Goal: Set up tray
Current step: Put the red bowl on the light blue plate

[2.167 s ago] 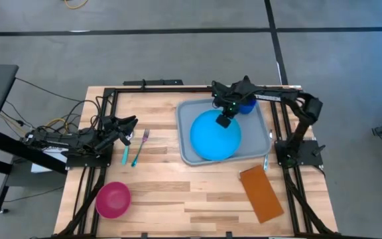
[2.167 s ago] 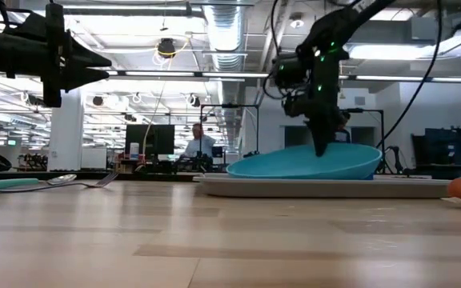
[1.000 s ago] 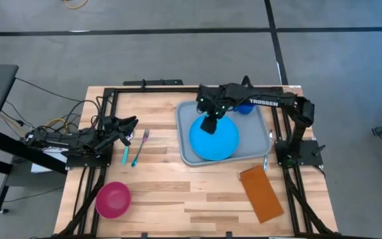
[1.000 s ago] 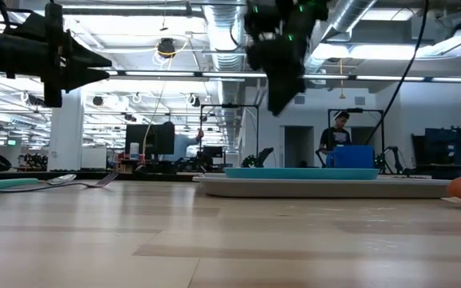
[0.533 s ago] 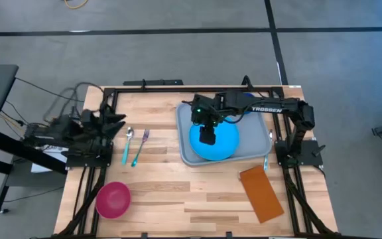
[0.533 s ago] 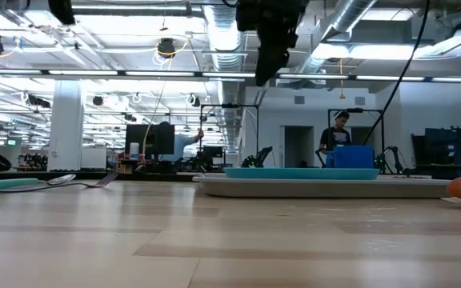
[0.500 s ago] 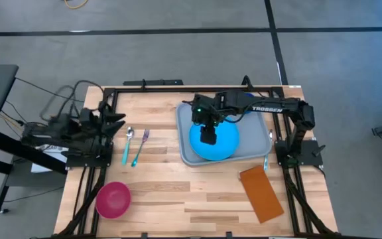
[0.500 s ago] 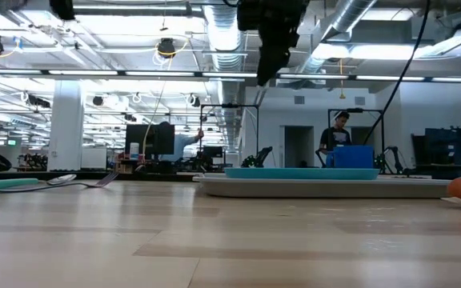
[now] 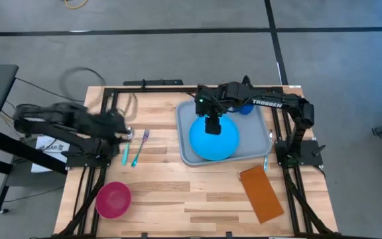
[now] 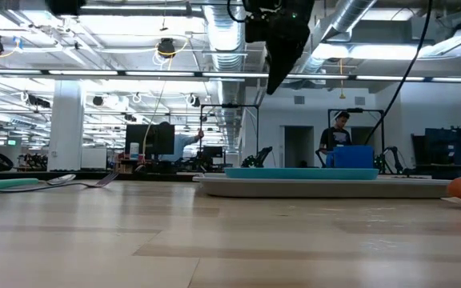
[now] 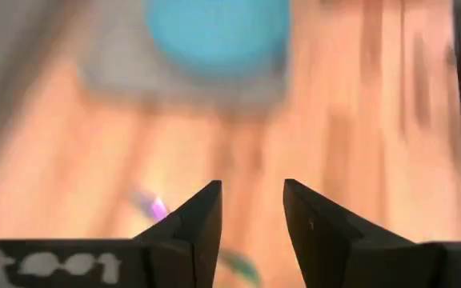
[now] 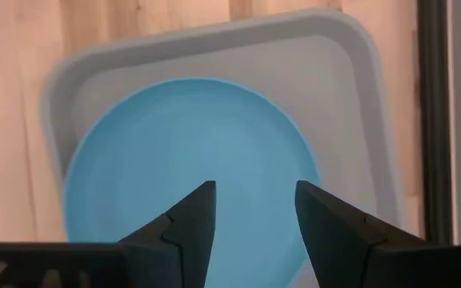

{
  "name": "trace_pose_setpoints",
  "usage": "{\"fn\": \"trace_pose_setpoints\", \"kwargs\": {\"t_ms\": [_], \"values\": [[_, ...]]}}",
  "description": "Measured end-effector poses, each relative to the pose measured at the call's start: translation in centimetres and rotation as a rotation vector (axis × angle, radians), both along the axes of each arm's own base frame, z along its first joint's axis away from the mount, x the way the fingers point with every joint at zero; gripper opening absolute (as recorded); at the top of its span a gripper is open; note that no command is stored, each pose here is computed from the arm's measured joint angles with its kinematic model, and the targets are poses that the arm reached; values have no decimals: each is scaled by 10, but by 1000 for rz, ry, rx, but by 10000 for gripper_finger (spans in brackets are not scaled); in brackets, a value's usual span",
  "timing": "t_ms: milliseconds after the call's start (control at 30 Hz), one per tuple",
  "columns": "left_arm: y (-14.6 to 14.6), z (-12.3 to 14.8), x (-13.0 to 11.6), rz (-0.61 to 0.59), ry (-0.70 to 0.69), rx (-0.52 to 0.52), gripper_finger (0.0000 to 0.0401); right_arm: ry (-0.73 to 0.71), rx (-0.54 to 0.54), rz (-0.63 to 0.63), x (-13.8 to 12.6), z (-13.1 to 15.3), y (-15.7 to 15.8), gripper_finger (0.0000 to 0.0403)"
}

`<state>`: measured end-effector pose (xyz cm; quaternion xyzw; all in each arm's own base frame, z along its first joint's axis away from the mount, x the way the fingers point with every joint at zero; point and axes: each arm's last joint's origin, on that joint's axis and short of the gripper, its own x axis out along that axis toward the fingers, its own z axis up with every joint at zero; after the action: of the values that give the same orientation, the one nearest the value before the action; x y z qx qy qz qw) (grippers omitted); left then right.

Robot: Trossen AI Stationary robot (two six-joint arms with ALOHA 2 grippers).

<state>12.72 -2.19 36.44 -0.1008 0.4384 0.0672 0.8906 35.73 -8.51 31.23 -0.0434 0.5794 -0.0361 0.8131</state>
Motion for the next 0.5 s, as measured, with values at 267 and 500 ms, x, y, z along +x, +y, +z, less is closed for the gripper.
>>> {"fn": "trace_pose_setpoints", "kwargs": {"t_ms": [267, 500], "values": [[-56, -46, 48, -189, 393, -151, 123, 3, -5, -58, -7, 0, -26, 163], [-103, -78, 61, -273, 548, -63, 123, 27, 6, -109, -16, -1, -43, 163]]}}
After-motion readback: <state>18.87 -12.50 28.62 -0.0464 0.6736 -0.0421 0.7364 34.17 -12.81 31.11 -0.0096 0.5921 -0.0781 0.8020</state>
